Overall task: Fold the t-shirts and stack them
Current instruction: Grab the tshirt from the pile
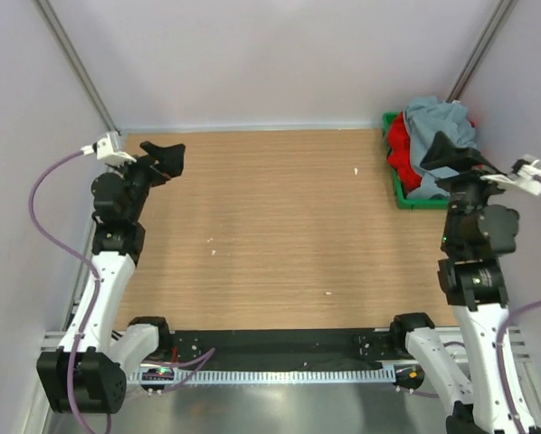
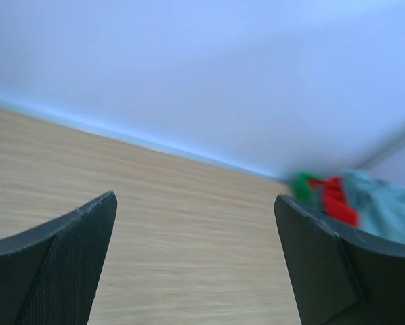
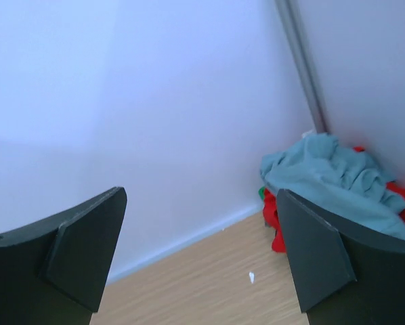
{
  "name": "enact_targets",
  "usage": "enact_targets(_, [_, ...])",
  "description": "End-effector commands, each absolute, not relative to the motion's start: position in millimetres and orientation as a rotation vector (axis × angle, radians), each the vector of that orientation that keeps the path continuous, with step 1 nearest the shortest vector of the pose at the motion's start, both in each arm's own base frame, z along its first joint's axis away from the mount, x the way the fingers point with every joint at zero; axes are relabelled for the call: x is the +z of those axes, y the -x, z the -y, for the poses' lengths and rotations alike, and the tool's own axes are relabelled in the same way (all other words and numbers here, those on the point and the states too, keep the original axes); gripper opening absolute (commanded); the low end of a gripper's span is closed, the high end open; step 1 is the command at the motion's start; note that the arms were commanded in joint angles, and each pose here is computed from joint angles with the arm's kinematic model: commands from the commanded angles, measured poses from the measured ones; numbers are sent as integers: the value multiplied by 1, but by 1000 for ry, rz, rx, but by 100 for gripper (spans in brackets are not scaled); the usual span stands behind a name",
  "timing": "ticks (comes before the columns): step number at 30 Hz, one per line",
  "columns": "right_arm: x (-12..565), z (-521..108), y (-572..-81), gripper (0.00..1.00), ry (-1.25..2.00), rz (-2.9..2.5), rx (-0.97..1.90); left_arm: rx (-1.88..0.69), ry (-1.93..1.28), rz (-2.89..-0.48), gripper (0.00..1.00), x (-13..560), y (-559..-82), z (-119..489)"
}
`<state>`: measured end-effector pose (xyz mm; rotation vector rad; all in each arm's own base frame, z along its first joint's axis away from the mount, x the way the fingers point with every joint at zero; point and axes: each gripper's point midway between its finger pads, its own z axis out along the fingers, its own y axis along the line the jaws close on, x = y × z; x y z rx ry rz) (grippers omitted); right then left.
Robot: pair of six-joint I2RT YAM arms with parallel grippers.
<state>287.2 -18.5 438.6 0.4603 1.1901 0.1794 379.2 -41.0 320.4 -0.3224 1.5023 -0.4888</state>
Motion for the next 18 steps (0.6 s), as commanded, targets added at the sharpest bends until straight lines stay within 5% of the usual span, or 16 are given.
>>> enact_targets(1, [422, 43, -275, 100, -617, -1349, 44, -1072, 283, -1871, 100, 274, -356, 123])
enact_targets(2, [394, 49, -294, 100, -656, -1505, -61, -1153, 246, -1939, 100, 270, -352, 134])
enact_targets(4, [438, 60, -298, 100, -673, -1500, -127, -1107, 304, -2121, 100, 252, -336, 136])
enact_targets(8, [427, 97, -332, 100, -750, -1689, -337, -625, 268, -2257, 100, 232, -307, 94])
enact_targets(18, [336, 166, -432, 91, -869, -1961, -111, -377, 296, -2332, 100, 208, -252, 61])
